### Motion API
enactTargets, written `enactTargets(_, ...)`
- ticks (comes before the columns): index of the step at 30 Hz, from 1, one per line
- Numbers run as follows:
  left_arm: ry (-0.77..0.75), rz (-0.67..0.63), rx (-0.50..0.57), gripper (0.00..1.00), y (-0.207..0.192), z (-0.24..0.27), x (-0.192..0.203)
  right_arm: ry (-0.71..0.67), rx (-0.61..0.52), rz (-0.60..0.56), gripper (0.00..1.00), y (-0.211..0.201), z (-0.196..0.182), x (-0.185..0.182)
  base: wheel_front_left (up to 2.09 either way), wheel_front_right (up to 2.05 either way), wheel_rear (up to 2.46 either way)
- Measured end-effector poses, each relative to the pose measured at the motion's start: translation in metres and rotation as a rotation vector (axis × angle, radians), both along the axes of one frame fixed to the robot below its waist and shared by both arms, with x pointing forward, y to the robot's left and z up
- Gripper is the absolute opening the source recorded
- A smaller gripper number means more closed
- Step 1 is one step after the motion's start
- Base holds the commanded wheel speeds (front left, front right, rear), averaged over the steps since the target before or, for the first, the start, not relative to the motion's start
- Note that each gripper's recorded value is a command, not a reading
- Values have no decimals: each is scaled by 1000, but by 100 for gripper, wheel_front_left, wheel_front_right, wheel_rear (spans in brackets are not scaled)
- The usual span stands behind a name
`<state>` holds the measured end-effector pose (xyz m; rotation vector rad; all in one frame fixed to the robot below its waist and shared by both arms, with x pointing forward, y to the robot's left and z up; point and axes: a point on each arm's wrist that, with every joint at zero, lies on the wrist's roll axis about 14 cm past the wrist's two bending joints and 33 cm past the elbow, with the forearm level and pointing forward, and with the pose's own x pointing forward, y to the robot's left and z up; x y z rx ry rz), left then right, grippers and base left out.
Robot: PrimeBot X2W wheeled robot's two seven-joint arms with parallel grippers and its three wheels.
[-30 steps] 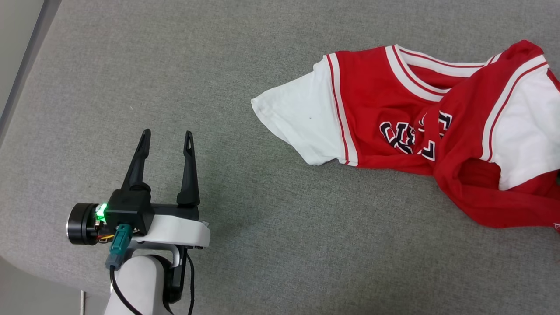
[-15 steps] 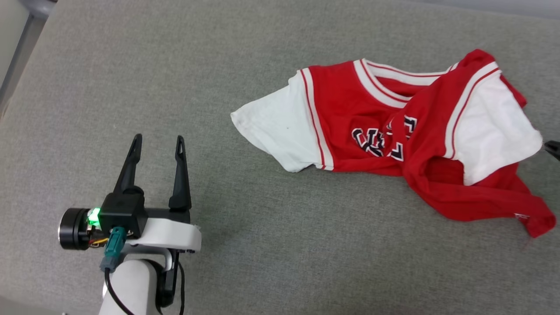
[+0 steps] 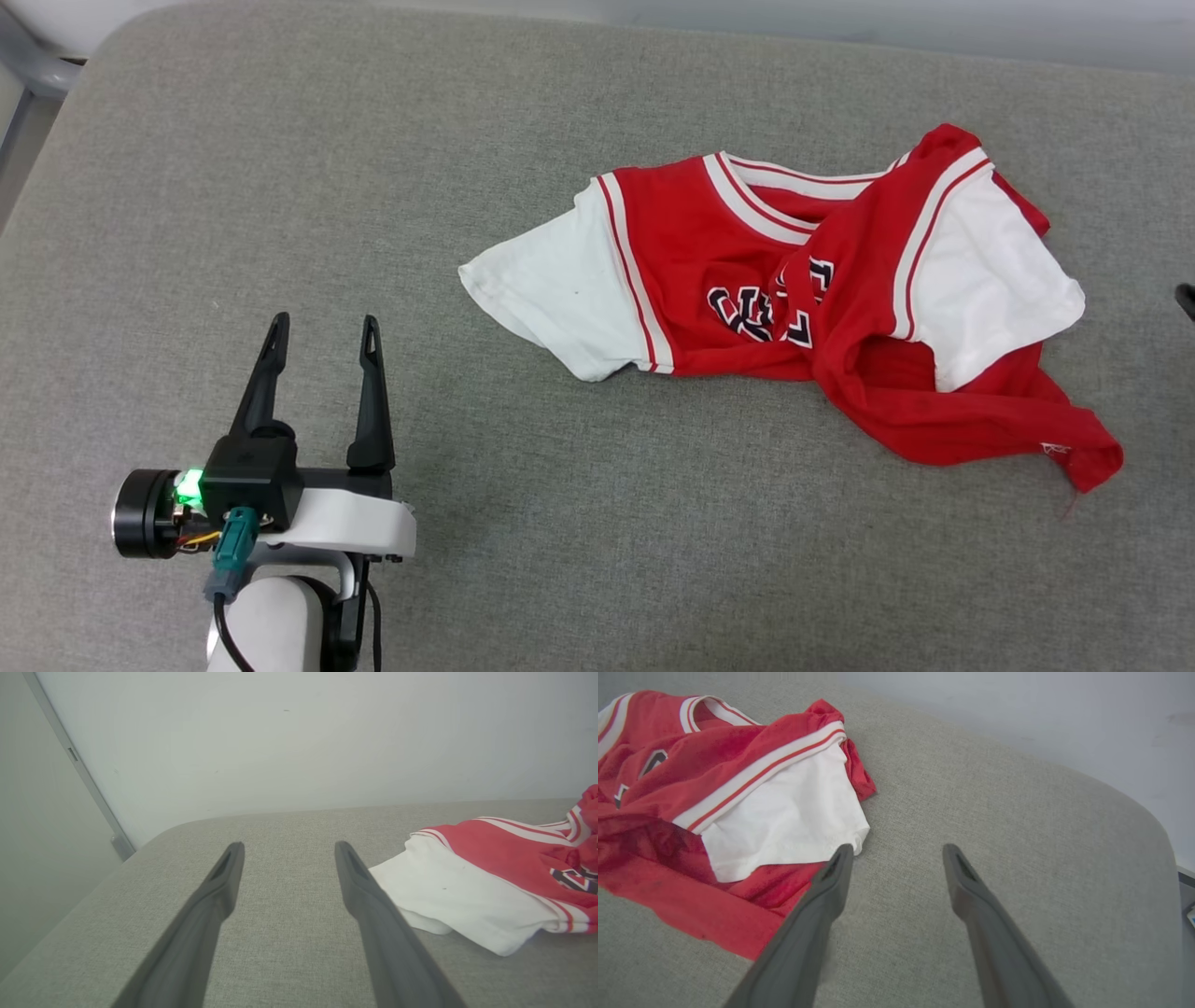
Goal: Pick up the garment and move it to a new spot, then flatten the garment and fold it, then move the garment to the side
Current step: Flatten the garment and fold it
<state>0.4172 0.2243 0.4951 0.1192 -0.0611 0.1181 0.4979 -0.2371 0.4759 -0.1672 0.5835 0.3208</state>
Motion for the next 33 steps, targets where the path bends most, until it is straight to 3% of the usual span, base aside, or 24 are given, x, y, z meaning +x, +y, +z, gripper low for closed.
enactTargets(10, 7, 8, 6, 100, 3, -2, -1, -23, 19, 51, 100, 26, 12, 11, 0, 0, 0)
enactTargets(20, 36, 22, 7, 100, 7, -13, 3, 307, -123, 110, 100, 41, -38, 20, 0, 0, 0)
enactTargets(33, 79, 58, 5, 100, 17, -31, 11, 576, -262, 139, 100, 45, -122, 18, 0, 0, 0)
